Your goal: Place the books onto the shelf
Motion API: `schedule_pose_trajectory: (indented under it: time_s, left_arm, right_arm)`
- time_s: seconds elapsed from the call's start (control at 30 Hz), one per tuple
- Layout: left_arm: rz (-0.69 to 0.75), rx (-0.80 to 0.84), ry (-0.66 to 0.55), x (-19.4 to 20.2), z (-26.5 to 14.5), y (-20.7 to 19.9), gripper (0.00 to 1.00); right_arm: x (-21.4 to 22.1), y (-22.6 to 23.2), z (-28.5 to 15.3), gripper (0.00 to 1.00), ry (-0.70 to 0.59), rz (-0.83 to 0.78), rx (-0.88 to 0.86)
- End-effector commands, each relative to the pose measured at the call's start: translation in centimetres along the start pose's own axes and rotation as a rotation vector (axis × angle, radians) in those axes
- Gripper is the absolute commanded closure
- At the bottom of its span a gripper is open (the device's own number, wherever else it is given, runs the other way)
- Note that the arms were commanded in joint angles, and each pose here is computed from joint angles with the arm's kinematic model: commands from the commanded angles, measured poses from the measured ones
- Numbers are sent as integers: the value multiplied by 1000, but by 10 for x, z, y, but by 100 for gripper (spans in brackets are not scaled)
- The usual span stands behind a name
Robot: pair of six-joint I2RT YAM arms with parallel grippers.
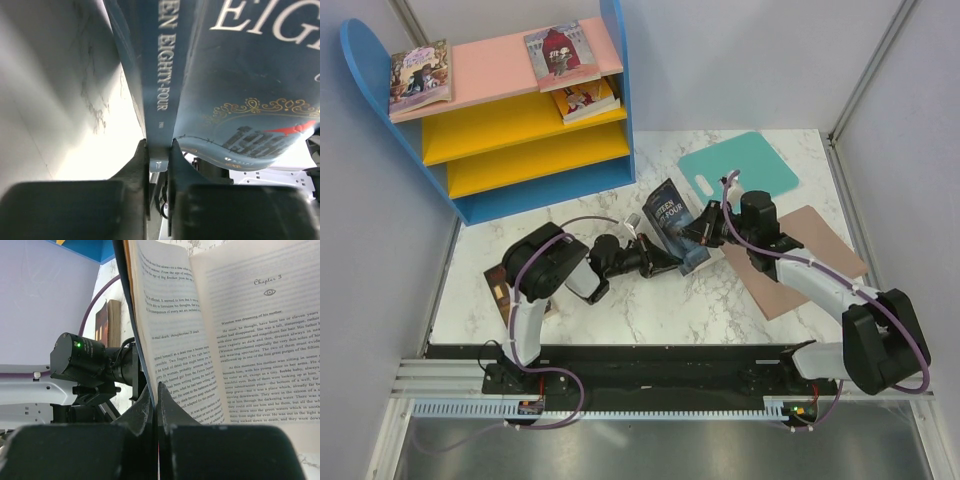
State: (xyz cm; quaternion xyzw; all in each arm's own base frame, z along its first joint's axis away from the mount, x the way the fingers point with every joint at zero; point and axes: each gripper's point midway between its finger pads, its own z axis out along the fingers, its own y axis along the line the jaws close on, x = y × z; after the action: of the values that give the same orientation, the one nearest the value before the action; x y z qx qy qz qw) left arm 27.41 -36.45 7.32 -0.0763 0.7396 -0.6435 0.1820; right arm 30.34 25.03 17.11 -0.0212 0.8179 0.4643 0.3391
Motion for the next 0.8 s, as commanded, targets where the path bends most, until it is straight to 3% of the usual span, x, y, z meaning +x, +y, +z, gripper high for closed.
schedule_pose_trajectory:
  time_s: [0.0, 0.07, 0.17, 0.2, 0.27, 0.4, 0.5, 0.77]
  left_arm:
    - [192, 212, -87, -25, 2, -67, 98]
    - [215, 205, -70, -22, 0, -68, 98]
    - [237, 188, -48, -17, -5, -73, 98]
    - [243, 176, -46, -15, -9, -72, 98]
    - [254, 166, -38, -11, -17, -81, 98]
    - [256, 81, -19, -2, -33, -77, 98]
    - [278, 32, -19, 0, -44, -80, 98]
    - [174, -161, 43, 21, -67, -43, 98]
  right_arm:
    - [0, 34, -12, 94, 11, -28, -125]
    - [4, 31, -13, 92, 21, -28, -114]
    - [10, 21, -14, 80, 41, -26, -70]
    - [12, 16, -14, 71, 45, -39, -49]
    - [19, -1, -15, 63, 55, -33, 22]
    - [34, -33, -16, 36, 58, -5, 148]
    - [51, -56, -15, 29, 88, 34, 213]
    - [98, -97, 4, 27, 202, 175, 258]
